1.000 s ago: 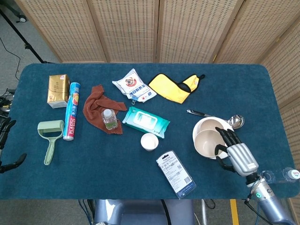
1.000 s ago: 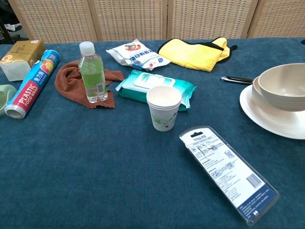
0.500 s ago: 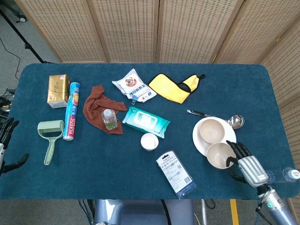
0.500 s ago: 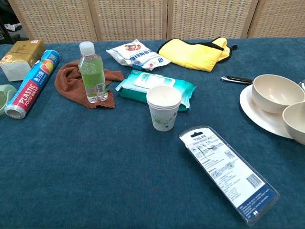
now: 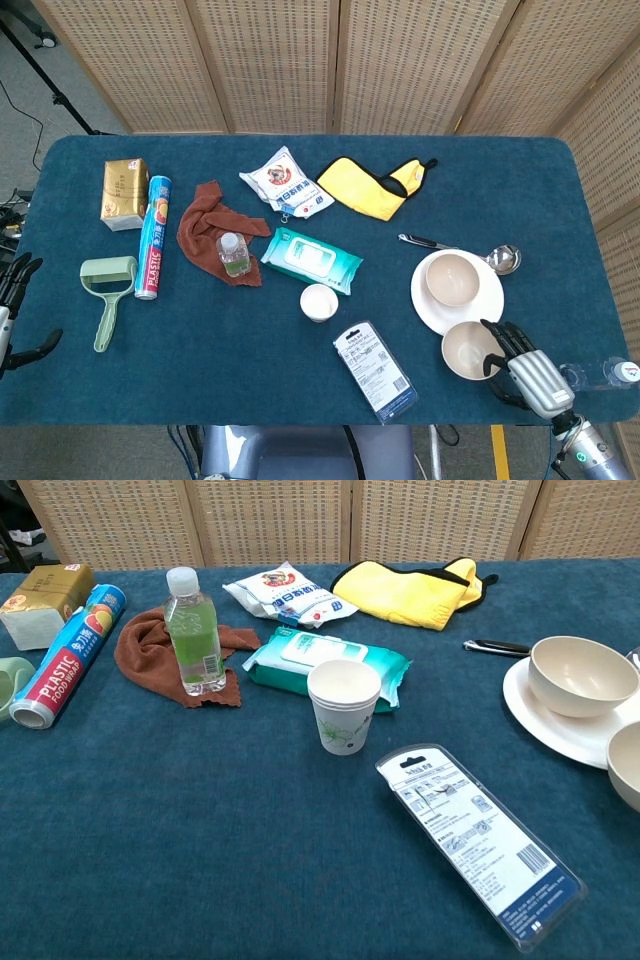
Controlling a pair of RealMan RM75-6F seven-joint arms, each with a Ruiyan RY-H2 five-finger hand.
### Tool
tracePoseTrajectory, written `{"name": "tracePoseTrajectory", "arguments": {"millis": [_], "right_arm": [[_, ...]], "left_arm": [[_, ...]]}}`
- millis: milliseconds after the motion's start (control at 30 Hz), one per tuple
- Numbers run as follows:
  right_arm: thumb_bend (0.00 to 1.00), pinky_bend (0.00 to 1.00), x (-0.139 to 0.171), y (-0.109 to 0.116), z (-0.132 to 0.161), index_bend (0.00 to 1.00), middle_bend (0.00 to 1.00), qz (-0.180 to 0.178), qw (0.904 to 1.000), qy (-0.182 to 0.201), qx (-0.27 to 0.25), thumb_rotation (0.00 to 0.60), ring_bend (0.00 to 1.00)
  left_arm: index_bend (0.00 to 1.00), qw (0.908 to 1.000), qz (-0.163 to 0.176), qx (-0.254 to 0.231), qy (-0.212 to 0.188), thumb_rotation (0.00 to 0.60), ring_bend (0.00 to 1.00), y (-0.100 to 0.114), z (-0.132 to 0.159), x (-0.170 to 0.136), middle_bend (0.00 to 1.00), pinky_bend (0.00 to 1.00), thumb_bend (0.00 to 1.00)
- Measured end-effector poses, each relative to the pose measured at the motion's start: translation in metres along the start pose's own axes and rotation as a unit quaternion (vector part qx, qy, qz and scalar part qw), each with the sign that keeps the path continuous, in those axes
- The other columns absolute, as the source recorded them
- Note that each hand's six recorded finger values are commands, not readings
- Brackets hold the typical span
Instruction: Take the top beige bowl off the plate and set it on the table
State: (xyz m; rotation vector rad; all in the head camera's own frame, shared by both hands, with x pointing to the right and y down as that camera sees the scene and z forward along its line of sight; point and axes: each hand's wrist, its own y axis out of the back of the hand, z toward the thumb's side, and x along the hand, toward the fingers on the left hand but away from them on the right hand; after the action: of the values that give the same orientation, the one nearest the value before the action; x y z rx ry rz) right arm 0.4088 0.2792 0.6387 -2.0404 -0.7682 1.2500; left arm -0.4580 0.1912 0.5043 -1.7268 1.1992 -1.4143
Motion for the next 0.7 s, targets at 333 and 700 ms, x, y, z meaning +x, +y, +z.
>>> {"name": "tracePoseTrajectory", "arguments": {"millis": [333,700], "right_arm": [[0.47,0.00,0.003,0.002,-0.005,0.21,0.00,0.020,0.9964,-0.007,0.082,0.600,0.00],[0.50,0.00,0.017,0.033,0.003,0.16,0.00,0.002,0.9969,-0.012,0.078,0.600,0.00]], "left_arm": [[0.00,1.0000,0.001,-0.001,0.000,0.600,0.00,0.001,0.000,0.000,0.00,0.00,0.27],[0.00,1.0000,0.002,-0.007,0.000,0.600,0.00,0.003,-0.002,-0.001,0.00,0.00,0.27]]}}
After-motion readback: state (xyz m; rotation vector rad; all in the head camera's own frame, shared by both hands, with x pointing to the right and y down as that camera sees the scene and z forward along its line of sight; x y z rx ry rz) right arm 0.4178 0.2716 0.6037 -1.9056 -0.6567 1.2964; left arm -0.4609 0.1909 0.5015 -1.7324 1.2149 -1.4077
